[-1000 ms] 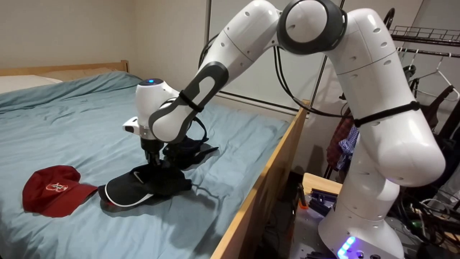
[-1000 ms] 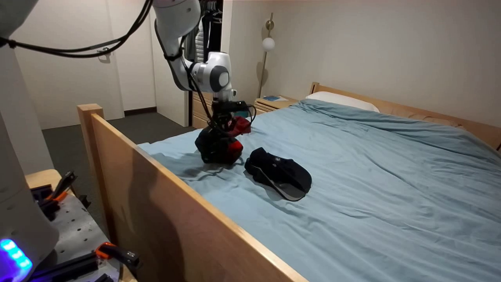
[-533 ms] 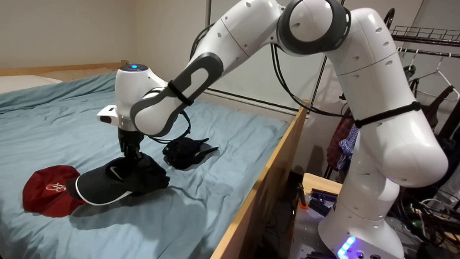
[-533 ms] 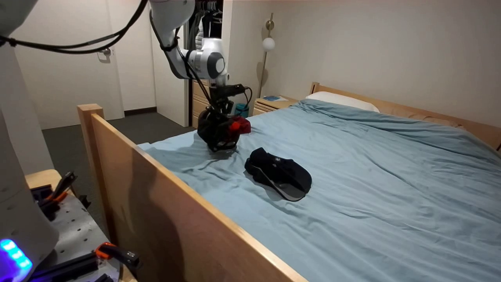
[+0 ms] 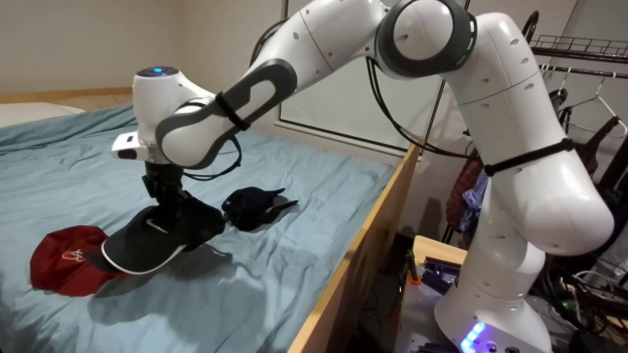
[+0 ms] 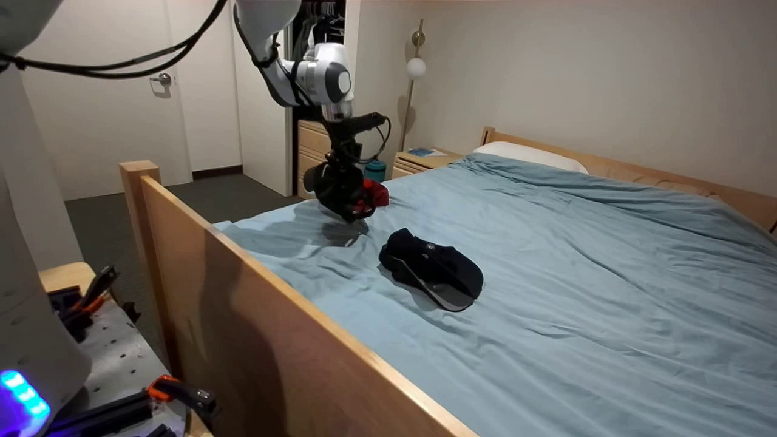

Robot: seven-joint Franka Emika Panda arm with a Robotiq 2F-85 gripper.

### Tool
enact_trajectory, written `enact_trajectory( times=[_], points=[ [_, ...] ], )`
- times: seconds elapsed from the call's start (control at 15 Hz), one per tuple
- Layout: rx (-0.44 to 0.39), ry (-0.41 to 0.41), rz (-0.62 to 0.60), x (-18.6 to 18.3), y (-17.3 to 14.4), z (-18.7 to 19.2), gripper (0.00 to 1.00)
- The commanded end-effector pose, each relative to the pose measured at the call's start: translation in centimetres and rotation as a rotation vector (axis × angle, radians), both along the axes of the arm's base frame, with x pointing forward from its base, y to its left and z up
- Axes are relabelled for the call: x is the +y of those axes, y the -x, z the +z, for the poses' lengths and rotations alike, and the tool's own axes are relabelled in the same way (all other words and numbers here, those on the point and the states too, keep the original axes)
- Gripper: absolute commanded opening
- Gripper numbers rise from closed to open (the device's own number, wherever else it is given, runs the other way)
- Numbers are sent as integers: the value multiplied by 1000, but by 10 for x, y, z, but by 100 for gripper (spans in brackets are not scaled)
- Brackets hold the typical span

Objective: Turn the caps on the bed

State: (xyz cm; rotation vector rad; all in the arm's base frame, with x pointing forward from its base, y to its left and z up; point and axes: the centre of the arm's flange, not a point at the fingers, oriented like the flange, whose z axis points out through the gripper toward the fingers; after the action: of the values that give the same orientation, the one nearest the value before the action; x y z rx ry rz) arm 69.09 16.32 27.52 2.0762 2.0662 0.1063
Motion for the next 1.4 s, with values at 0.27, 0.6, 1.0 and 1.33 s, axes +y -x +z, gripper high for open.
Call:
enact_trajectory(
  times=[0.27, 0.6, 1.0, 1.33],
  points=[
    [-13, 4, 166, 73, -6, 17, 10],
    [2, 60, 448, 91, -29, 29, 5],
    [-8, 78, 606, 129, -13, 41, 10],
    [63, 72, 771, 137, -13, 40, 5]
  ],
)
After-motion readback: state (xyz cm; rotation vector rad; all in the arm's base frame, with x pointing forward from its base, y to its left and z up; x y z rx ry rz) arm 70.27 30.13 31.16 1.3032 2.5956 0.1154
